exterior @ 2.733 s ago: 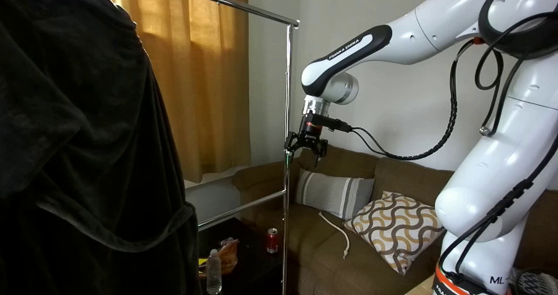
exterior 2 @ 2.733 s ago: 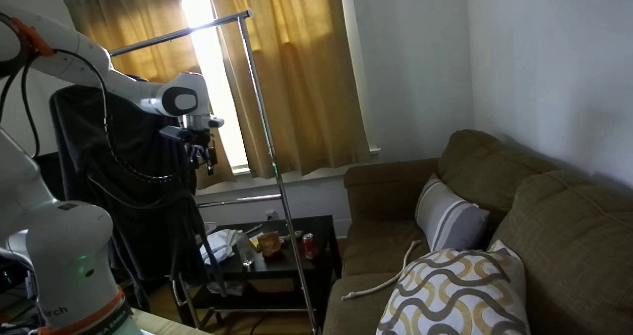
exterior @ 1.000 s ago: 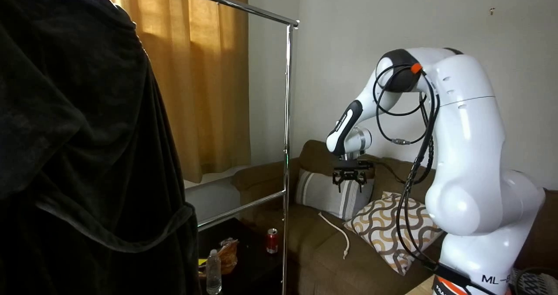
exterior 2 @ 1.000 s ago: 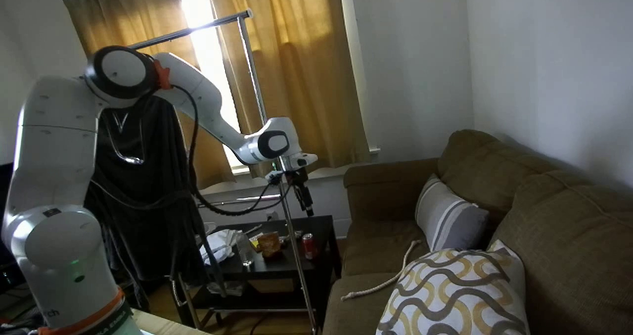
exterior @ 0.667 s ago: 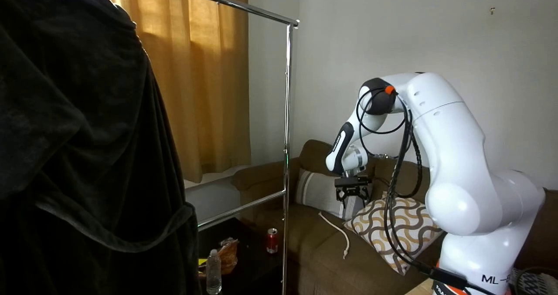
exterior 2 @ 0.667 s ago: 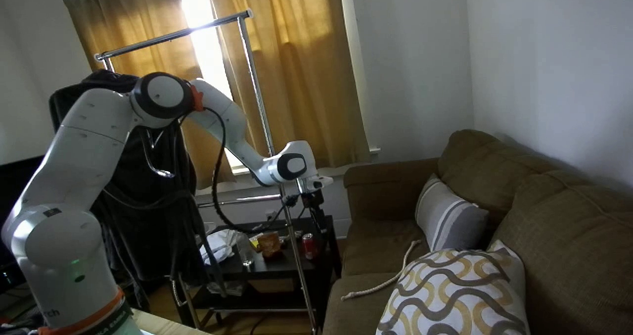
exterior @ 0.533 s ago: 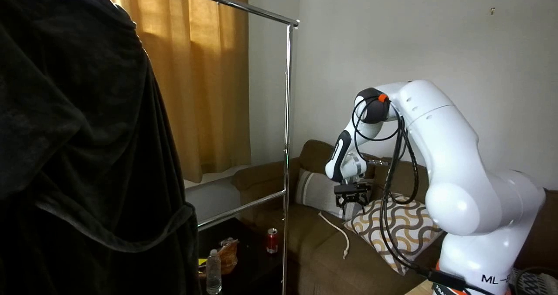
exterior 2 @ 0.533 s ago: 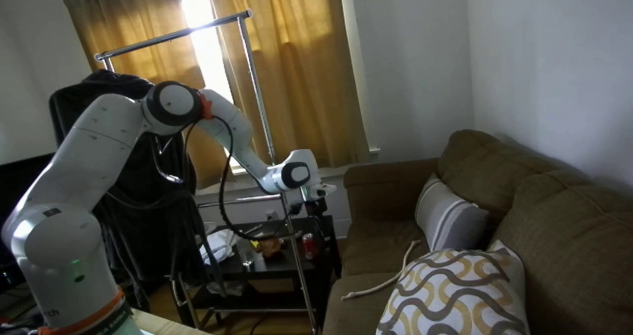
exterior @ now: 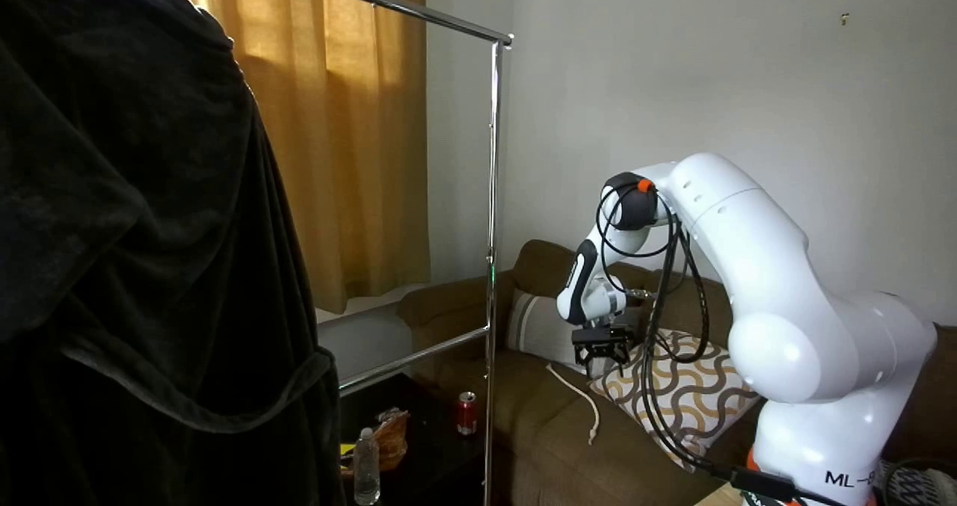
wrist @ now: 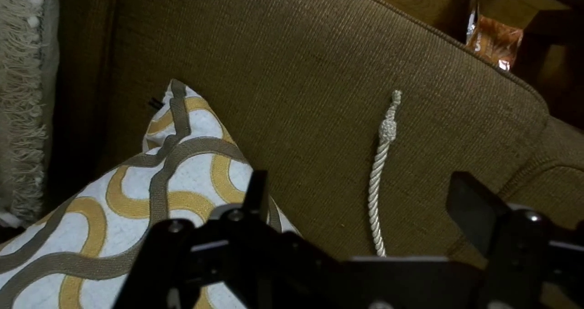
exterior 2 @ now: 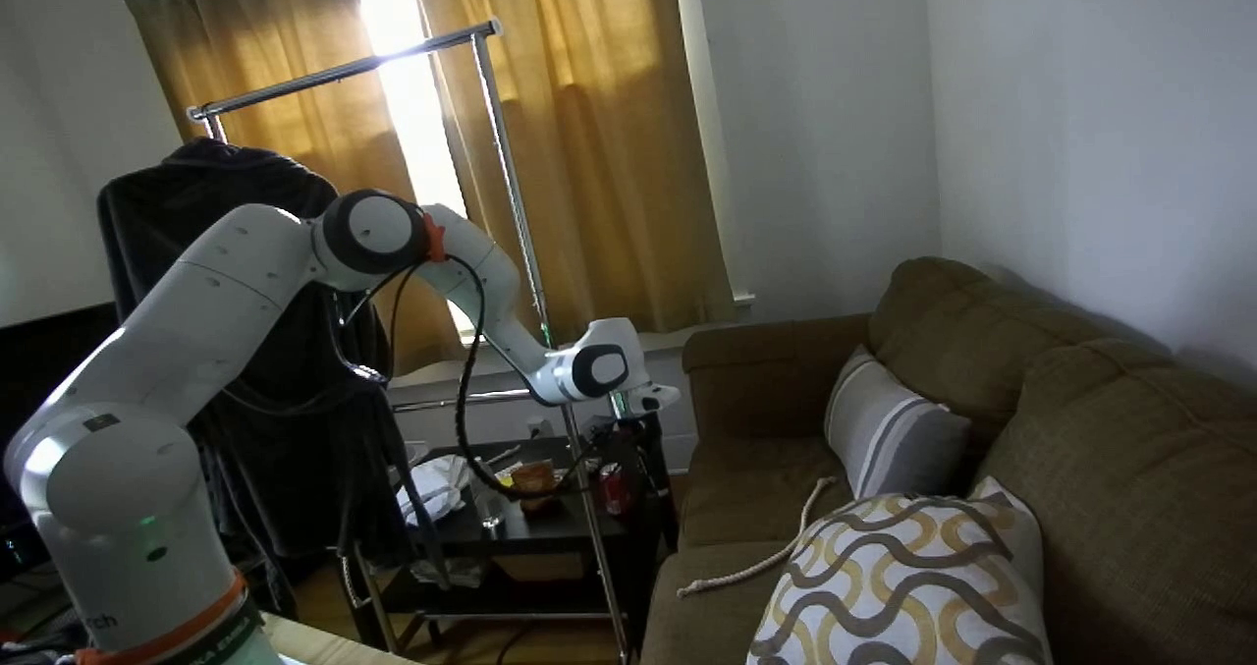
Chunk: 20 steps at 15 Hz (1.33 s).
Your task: Pick up the white rope and hang it on the bottom rail
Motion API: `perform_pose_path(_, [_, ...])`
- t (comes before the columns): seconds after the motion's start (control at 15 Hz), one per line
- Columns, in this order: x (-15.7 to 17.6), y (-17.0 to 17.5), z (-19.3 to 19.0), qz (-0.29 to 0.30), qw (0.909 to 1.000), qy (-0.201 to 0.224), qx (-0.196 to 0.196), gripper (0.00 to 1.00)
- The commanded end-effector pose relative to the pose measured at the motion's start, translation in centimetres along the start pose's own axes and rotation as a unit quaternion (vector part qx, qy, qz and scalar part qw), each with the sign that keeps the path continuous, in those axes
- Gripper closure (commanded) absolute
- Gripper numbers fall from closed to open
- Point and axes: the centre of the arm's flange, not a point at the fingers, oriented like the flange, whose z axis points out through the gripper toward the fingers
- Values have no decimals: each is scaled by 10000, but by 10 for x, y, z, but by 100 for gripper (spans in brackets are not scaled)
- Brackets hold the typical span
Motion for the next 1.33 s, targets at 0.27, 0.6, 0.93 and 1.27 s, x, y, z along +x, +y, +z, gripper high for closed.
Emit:
perform_pose_path(0.27, [18,-3,41,-36,9993,-219,310,0])
perform_pose_path(0.6, [19,-12,93,-62,9973,-533,504,0])
perform_pose_path(0.93, [26,-29,138,-307,9984,-168,437,0])
perform_pose_path(1.27, [31,-54,177,-608,9956,441,561,0])
